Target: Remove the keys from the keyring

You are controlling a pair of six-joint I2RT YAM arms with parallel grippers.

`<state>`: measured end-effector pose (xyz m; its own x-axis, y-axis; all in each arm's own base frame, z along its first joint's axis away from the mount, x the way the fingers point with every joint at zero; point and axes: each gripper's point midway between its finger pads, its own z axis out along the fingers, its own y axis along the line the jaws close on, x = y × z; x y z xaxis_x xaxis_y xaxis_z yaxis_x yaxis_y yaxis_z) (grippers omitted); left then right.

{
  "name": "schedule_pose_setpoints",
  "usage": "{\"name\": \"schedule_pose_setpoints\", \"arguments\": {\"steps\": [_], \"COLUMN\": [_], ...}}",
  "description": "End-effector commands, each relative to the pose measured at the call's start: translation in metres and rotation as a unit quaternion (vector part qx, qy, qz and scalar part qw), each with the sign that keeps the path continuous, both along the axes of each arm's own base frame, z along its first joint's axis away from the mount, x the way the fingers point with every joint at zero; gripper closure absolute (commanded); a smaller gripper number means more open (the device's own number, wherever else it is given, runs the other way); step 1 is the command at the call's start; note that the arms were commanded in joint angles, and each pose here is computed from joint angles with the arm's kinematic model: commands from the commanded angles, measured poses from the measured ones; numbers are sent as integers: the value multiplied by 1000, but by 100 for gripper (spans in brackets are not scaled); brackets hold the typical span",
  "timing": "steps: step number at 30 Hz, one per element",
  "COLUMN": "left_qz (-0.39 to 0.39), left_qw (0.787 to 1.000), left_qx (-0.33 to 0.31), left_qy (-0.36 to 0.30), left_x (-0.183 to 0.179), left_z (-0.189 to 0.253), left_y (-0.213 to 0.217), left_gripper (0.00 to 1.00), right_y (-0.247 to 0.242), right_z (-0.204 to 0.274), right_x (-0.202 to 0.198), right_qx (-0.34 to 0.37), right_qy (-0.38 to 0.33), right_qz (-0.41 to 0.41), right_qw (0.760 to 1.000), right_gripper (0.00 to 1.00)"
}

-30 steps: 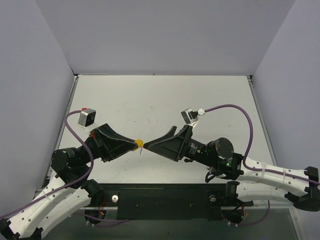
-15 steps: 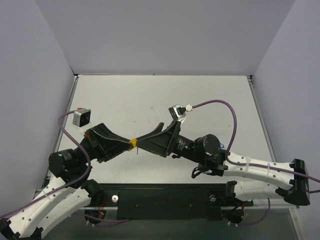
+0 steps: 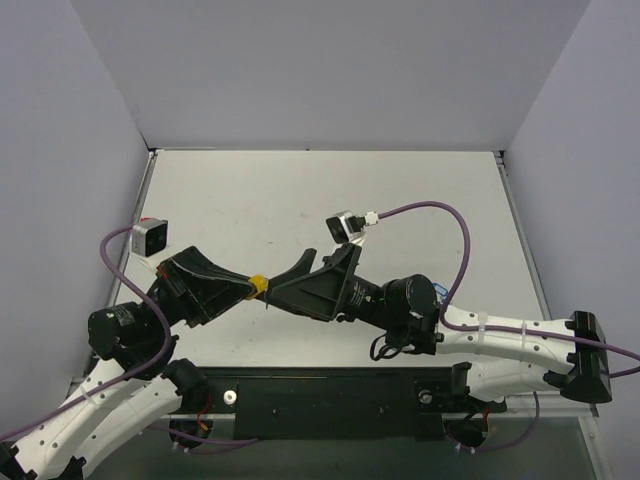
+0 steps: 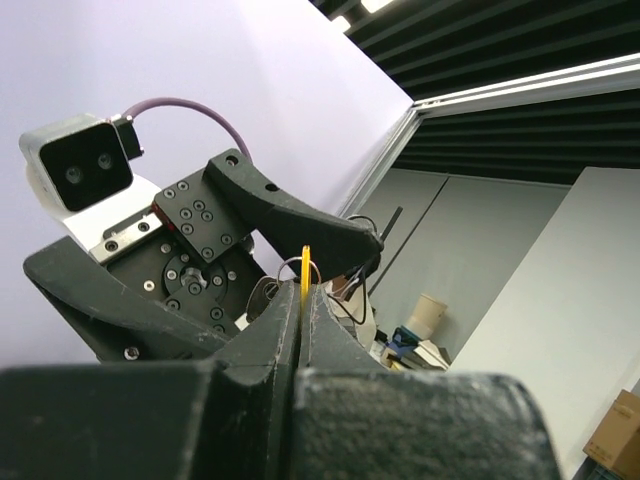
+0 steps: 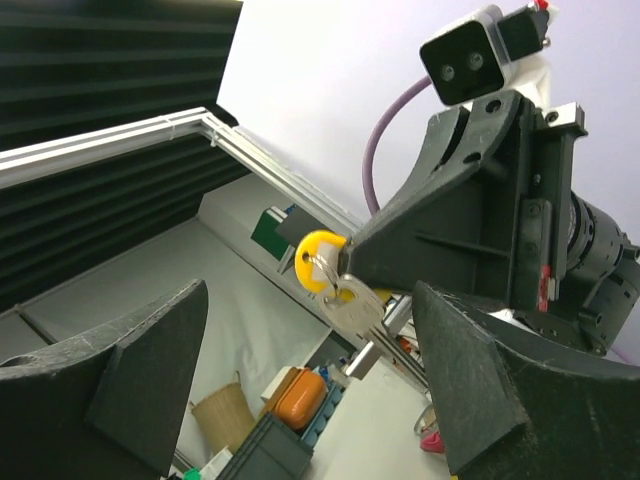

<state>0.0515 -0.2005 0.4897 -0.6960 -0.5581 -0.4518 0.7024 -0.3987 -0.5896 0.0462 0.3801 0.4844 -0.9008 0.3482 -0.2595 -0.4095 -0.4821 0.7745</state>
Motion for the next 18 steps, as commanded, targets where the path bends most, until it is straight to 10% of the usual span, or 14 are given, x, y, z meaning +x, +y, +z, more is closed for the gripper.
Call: {"name": "schedule_pose_setpoints", "arguments": {"steps": [1,18], "left_qz": [23,41], "left_qw": [999,999], "left_qx": [-17,-10], "left_qy": [-31,-22], "left_x": [-10,-3], "left_z": [23,23], "left_y": [12,12], "left_gripper": [100,100], "right_y": [-32,-43], "right_z": [48,55], "right_x": [-18,-25], "right_qx": [77,109], "right_qy": [-23,-20], "right_qz": [8,15], "right_qw": [997,994], "right_gripper": [23,34]}}
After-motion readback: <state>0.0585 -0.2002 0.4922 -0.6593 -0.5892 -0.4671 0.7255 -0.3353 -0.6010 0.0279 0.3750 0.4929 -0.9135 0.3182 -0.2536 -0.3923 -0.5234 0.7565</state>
